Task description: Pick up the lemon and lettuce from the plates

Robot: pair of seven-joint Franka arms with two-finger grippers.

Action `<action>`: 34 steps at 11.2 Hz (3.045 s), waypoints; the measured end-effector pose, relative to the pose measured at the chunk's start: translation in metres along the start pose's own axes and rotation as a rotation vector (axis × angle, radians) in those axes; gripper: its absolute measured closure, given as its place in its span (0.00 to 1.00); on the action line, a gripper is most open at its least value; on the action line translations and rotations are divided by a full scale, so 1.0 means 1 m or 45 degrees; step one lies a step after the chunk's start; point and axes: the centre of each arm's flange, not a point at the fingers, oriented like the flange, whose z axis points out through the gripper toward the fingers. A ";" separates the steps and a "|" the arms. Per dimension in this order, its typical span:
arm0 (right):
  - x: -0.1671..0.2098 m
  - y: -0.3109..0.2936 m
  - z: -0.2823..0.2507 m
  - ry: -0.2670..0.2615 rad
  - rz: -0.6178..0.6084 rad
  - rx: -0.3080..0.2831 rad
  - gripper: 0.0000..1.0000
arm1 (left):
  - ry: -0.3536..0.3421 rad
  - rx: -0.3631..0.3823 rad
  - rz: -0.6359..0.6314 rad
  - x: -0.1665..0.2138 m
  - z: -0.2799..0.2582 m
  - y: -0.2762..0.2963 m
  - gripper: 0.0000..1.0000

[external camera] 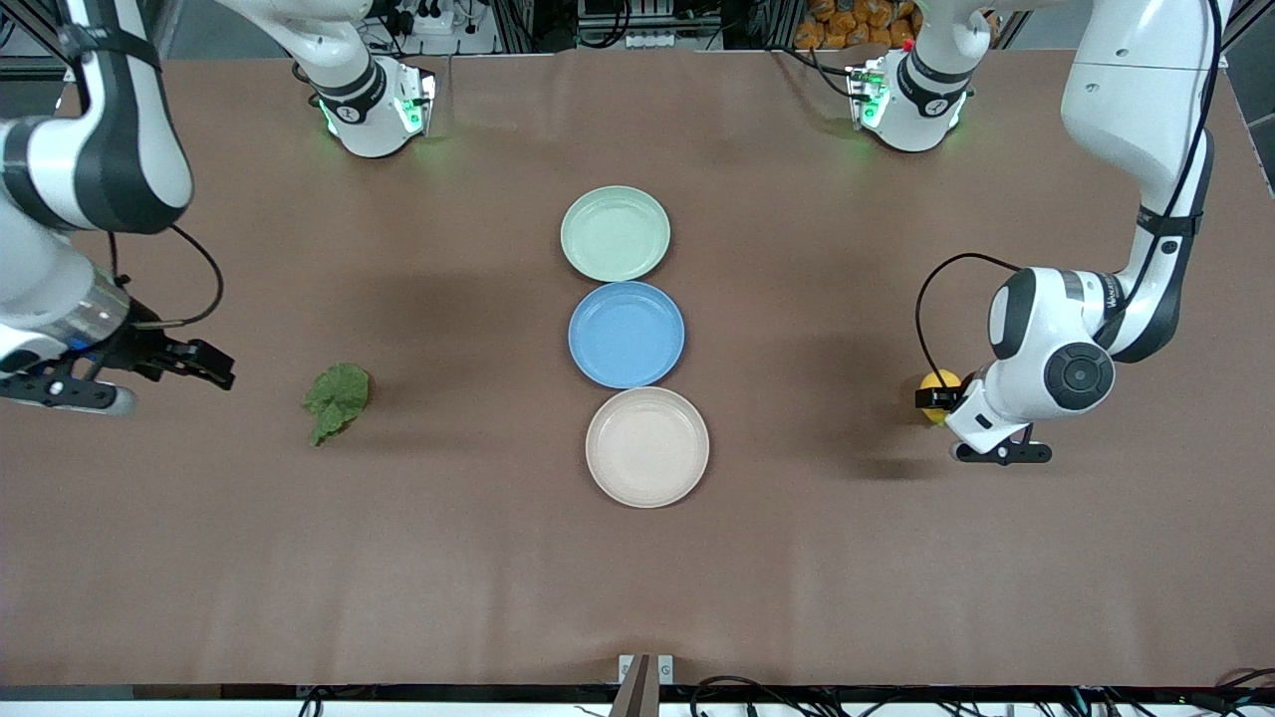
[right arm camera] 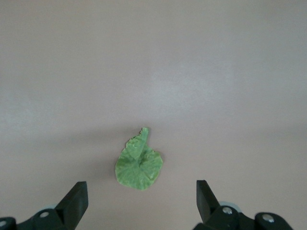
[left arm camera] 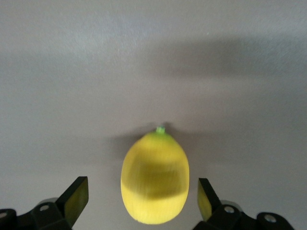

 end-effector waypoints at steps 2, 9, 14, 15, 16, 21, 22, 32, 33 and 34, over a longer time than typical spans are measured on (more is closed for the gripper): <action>0.006 0.004 -0.041 0.012 0.011 -0.003 0.00 | 0.014 0.002 -0.003 -0.001 -0.019 -0.002 0.00; 0.008 0.006 -0.082 0.049 0.024 0.011 0.00 | -0.026 -0.014 -0.066 -0.066 -0.078 -0.031 0.00; -0.011 0.005 -0.123 0.052 0.032 0.028 0.00 | -0.039 -0.039 -0.028 -0.112 -0.067 0.007 0.00; -0.016 0.006 -0.130 0.046 0.033 0.025 0.00 | -0.036 -0.037 -0.018 -0.118 -0.067 0.013 0.00; -0.019 0.007 -0.135 0.043 0.035 0.023 0.00 | -0.028 -0.035 -0.012 -0.123 -0.071 0.015 0.00; -0.023 0.008 -0.157 0.036 0.036 0.023 0.00 | 0.095 -0.037 0.043 -0.112 -0.142 0.038 0.00; -0.023 0.008 -0.160 0.039 0.035 0.024 0.00 | 0.128 -0.041 0.039 -0.106 -0.170 0.037 0.00; -0.023 0.008 -0.167 0.043 0.035 0.026 0.00 | 0.302 -0.059 0.010 -0.122 -0.375 0.021 0.00; -0.023 0.008 -0.167 0.043 0.035 0.027 0.00 | 0.294 -0.058 0.012 -0.121 -0.373 0.022 0.00; -0.023 0.007 -0.167 0.043 0.033 0.027 0.00 | 0.292 -0.059 0.011 -0.120 -0.372 0.022 0.00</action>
